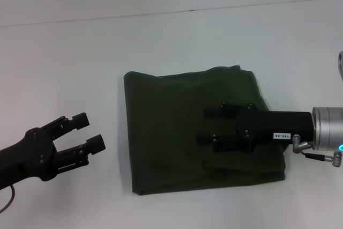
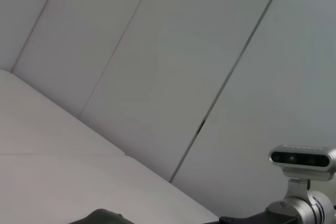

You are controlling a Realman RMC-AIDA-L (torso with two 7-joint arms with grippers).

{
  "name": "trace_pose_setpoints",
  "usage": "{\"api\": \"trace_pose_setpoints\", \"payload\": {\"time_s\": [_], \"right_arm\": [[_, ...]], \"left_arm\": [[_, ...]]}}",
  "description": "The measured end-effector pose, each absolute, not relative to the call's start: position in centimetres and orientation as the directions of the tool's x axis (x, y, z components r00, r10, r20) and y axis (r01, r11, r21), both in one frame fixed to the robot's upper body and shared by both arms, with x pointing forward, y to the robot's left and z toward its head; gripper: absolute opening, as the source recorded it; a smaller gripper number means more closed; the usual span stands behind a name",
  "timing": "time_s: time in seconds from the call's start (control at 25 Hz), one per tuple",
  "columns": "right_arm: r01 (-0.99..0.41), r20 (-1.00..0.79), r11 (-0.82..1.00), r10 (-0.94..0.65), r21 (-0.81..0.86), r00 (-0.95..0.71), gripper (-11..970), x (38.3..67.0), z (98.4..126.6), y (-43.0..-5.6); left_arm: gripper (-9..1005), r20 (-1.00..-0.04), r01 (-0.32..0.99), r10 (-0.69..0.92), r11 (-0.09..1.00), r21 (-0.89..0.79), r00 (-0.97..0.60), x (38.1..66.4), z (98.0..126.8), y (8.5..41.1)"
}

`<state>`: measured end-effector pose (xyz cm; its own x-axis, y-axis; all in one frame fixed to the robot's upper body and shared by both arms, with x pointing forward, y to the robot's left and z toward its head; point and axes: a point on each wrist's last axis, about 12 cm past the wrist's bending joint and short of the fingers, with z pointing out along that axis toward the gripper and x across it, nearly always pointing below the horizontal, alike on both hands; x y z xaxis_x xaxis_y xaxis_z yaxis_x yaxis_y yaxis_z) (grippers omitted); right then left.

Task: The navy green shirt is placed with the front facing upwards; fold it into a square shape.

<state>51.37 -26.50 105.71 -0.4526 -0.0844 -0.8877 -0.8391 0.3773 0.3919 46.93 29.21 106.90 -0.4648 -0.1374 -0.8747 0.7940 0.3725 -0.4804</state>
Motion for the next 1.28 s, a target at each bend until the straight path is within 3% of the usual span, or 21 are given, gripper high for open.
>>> {"api": "trace_pose_setpoints", "payload": {"time_s": [1.28], "right_arm": [[-0.840,-0.890,0.378,-0.080,0.390,-0.450,900,51.47,105.78,-26.42]], "left_arm": [[917,-0.876,0.797,-0.132,0.370,-0.478,-0.464,47.14,106.95,29.05]]}}
